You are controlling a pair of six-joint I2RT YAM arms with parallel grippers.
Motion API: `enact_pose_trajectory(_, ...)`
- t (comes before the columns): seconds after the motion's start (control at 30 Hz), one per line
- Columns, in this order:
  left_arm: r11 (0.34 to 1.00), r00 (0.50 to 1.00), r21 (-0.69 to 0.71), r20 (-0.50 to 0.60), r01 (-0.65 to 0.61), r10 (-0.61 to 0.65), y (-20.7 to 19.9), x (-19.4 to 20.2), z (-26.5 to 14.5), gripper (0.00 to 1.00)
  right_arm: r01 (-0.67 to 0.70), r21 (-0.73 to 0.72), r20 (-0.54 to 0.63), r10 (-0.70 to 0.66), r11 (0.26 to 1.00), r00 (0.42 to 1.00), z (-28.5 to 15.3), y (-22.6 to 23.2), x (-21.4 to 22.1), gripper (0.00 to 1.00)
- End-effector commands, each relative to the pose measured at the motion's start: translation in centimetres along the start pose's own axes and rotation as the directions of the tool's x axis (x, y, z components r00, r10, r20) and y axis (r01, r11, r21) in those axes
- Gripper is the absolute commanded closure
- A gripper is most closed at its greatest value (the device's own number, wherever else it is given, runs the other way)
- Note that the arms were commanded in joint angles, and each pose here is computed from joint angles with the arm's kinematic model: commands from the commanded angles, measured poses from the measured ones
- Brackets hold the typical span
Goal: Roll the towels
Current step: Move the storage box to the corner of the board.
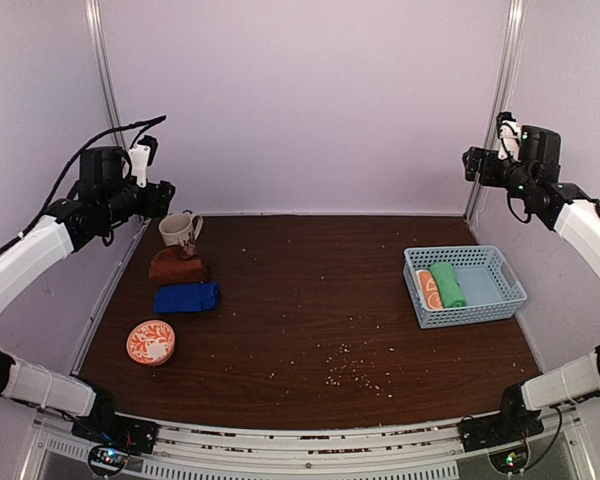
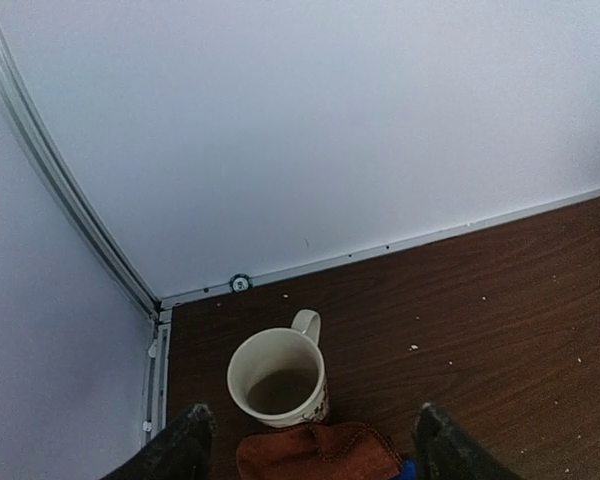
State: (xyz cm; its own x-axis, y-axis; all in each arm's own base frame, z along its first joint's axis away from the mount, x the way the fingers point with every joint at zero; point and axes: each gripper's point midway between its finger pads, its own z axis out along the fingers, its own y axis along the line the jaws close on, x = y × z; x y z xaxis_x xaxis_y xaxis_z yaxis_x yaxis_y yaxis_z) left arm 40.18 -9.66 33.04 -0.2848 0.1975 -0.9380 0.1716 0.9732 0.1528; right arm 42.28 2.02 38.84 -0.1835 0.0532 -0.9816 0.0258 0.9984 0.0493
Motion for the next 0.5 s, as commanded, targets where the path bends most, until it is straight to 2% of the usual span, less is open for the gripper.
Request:
enact_pose_trajectory(0.0, 0.989, 1.0, 0.145, 0.006, -0.021, 0.02, -2.5, -1.3, 0.3, 0.37, 0.06, -0.107, -0.068, -0.068, 0.992, 0.995, -0.2, 1.2, 1.9, 0.0)
enact_pose_trajectory(0.1, 0.973, 0.999, 0.227, -0.008, -0.029, 0.031, -4.0, -1.2, 0.7, 0.46, 0.112, -0.186, -0.117, -0.135, 0.976, 0.984, -0.8, 2.1, 3.3, 0.02)
enact_pose_trajectory(0.17, 0.961, 0.999, 0.274, -0.015, -0.035, 0.04, -5.1, -1.2, 0.9, 0.5, 0.142, -0.223, -0.149, -0.178, 0.964, 0.973, -1.2, 2.4, 4.2, 0.1)
enact_pose_trajectory(0.2, 0.953, 0.999, 0.299, -0.02, -0.039, 0.047, -5.6, -1.1, 1.0, 0.53, 0.154, -0.239, -0.168, -0.197, 0.959, 0.966, -1.4, 2.5, 4.8, 0.18)
enact_pose_trajectory(0.23, 0.945, 0.998, 0.324, -0.02, -0.042, 0.052, -6.2, -1.0, 1.0, 0.57, 0.168, -0.259, -0.188, -0.221, 0.951, 0.957, -1.7, 2.6, 5.6, 0.34)
enact_pose_trajectory(0.27, 0.936, 0.998, 0.35, -0.023, -0.044, 0.056, -6.8, -0.9, 1.0, 0.72, 0.18, -0.28, -0.209, -0.243, 0.943, 0.947, -1.9, 2.7, 6.3, 0.53)
enact_pose_trajectory(0.4, 0.872, 0.996, 0.486, -0.026, -0.065, 0.089, -10.2, -0.1, 0.5, 0.91, 0.205, -0.371, -0.281, -0.319, 0.906, 0.905, -3.5, 3.4, 9.3, 0.84)
enact_pose_trajectory(0.43, 0.848, 0.994, 0.524, -0.023, -0.076, 0.103, -11.3, 0.2, 0.2, 0.94, 0.214, -0.386, -0.294, -0.339, 0.897, 0.894, -3.9, 3.4, 10.0, 0.88)
enact_pose_trajectory(0.47, 0.824, 0.993, 0.561, -0.028, -0.079, 0.114, -12.5, 0.6, -0.1, 0.92, 0.224, -0.4, -0.308, -0.36, 0.889, 0.88, -4.3, 3.3, 10.8, 0.74)
